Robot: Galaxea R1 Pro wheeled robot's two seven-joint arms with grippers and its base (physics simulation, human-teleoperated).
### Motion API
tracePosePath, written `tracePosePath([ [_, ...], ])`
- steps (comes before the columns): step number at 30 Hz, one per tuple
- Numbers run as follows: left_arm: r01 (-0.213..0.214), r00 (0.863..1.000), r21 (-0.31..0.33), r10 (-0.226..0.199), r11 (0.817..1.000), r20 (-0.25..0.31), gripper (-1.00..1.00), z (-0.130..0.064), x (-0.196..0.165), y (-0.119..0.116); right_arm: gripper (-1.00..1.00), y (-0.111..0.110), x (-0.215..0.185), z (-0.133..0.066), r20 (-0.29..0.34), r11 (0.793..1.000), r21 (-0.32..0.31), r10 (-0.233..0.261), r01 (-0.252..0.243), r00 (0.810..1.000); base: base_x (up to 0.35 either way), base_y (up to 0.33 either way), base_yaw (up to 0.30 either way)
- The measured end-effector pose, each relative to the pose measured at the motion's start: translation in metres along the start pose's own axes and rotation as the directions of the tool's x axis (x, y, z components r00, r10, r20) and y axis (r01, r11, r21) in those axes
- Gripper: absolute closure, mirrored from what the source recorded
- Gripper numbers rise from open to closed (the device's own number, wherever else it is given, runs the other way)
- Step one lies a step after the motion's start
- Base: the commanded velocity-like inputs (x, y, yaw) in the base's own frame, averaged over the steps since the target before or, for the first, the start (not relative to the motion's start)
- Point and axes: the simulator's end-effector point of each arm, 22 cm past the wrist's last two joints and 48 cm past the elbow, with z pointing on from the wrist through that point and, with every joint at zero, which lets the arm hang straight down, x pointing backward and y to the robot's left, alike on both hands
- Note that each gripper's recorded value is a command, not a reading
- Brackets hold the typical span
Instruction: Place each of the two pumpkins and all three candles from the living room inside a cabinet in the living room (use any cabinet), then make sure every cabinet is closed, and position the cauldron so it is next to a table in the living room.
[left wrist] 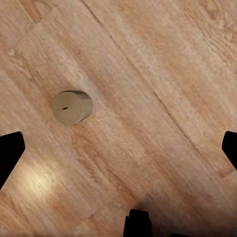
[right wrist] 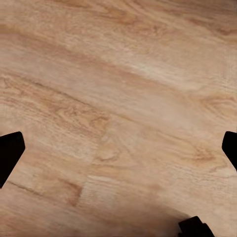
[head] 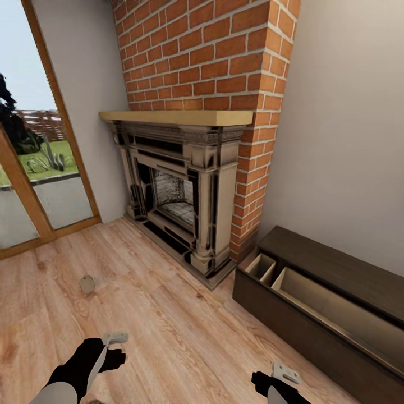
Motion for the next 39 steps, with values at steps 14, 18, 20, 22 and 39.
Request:
tracePosePath([
  [14, 0.001, 1.0, 0.0, -0.001, 1.0, 0.0, -1.0, 0.0, 0.0, 0.0, -1.0, 0.009, 0.004, -0.001, -0.005, 1.0, -0.012, -0.001, 0.001, 1.0, 0.003, 0.0, 0.29],
  [18, 0.001, 1.0, -0.001, -0.001, 1.0, 0.002, -1.0, 0.0, 0.0, 0.0, -1.0, 0.01, 0.004, -0.001, -0.005, 1.0, -0.012, -0.001, 0.001, 1.0, 0.094, -0.044, 0.292],
  [20, 0.001, 1.0, -0.002, -0.001, 1.0, 0.002, -1.0, 0.0, -0.001, 0.0, -1.0, 0.01, 0.004, -0.001, -0.004, 1.0, -0.013, -0.009, 0.009, 1.0, 0.127, -0.154, 0.292],
  [22, 0.001, 1.0, -0.001, -0.001, 1.0, 0.002, -1.0, 0.0, -0.001, 0.0, -1.0, 0.012, 0.004, -0.002, 0.0, 0.999, -0.016, -0.035, 0.035, 0.999, 0.134, -0.191, 0.293],
  [39, 0.001, 1.0, 0.002, -0.001, 1.0, 0.004, -1.0, 0.0, -0.001, -0.002, -1.0, 0.023, 0.007, -0.003, 0.019, 0.987, -0.034, -0.155, 0.156, 0.988, 0.129, -0.111, 0.297],
])
